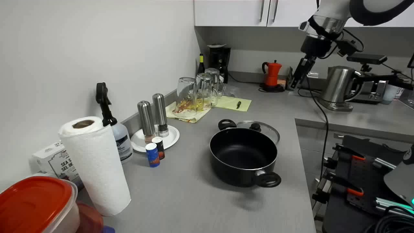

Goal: Put the lid on the pot

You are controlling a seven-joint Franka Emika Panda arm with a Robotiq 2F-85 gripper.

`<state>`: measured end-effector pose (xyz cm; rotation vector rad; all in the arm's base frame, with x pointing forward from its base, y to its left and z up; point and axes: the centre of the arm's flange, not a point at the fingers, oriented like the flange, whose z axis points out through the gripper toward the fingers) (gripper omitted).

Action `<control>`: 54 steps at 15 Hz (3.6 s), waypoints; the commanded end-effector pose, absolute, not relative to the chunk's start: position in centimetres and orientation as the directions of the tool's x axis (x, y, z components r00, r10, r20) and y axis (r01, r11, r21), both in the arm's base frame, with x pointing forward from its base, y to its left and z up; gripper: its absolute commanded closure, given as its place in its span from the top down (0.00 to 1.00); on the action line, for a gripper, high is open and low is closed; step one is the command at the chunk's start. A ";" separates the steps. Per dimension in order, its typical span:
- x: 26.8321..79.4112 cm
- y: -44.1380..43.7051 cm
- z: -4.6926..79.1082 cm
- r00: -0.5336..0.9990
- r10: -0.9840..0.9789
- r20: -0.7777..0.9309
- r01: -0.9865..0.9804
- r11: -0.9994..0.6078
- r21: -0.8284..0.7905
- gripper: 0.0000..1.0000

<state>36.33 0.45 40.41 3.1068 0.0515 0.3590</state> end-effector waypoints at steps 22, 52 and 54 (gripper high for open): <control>46.1 -1.1 31.7 0.996 -0.017 0.089 -0.024 -0.997 0.077 1.00; 57.5 -6.0 17.0 0.971 -0.192 -0.140 -0.186 -0.981 0.059 1.00; 57.7 -5.9 16.4 0.970 -0.193 -0.148 -0.186 -0.981 0.058 1.00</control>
